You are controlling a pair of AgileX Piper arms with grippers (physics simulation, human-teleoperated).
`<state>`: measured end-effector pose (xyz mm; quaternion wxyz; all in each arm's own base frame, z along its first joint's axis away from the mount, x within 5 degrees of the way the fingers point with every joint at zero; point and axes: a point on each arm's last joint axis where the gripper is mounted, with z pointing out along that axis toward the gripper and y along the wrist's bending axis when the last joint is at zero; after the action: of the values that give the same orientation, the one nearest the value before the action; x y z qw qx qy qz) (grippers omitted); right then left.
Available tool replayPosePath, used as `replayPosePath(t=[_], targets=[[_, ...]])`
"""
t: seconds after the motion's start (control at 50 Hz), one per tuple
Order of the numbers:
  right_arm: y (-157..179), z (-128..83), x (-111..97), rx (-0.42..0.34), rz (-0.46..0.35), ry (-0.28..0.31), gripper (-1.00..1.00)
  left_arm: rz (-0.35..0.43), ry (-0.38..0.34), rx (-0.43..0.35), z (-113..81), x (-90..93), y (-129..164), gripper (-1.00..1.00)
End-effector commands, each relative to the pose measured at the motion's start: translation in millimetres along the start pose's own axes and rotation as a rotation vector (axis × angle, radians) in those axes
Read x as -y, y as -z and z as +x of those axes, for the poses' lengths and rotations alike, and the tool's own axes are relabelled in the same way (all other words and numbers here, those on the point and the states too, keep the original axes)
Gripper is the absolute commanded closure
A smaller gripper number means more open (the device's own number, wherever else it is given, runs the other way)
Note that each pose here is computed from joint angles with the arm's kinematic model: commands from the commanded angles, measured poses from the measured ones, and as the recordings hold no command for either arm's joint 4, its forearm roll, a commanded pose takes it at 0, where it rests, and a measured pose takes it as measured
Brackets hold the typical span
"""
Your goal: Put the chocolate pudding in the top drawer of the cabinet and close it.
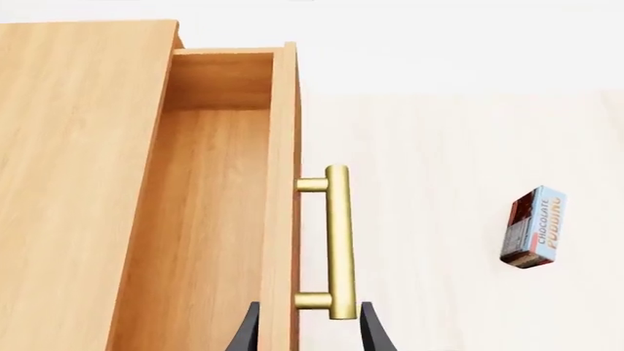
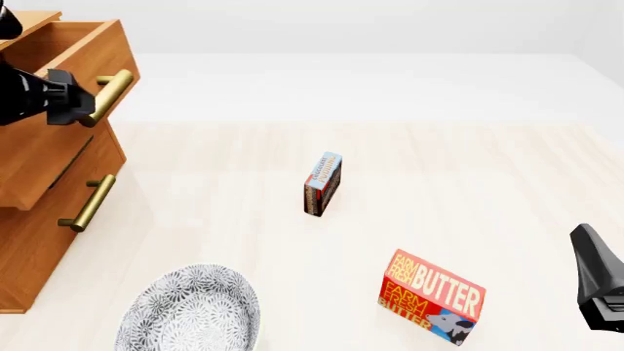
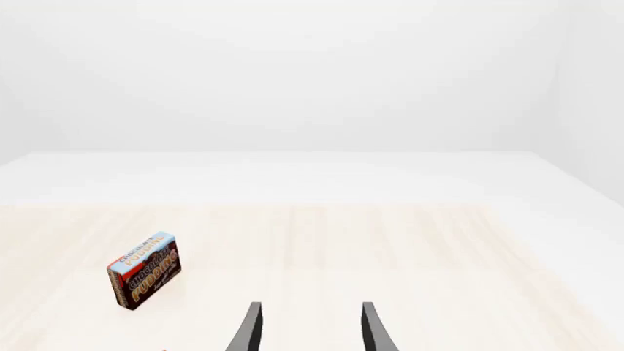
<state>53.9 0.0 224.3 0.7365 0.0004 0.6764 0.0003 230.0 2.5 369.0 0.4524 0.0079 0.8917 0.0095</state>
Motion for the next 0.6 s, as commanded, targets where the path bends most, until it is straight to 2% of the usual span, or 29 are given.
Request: replayPosePath(t=[0.02,0.6], targets=[[0.0,0.0,0.0,0.000,0.000,0.000,-1.00,0.026,-0.035,-0.034,3.7,7.2,-12.3,-1.00],[0.0,0.0,0.0,0.000,0.000,0.000,-1.00,0.082,-0.054,-0.043,11.5,23.4,-5.8,-1.00]])
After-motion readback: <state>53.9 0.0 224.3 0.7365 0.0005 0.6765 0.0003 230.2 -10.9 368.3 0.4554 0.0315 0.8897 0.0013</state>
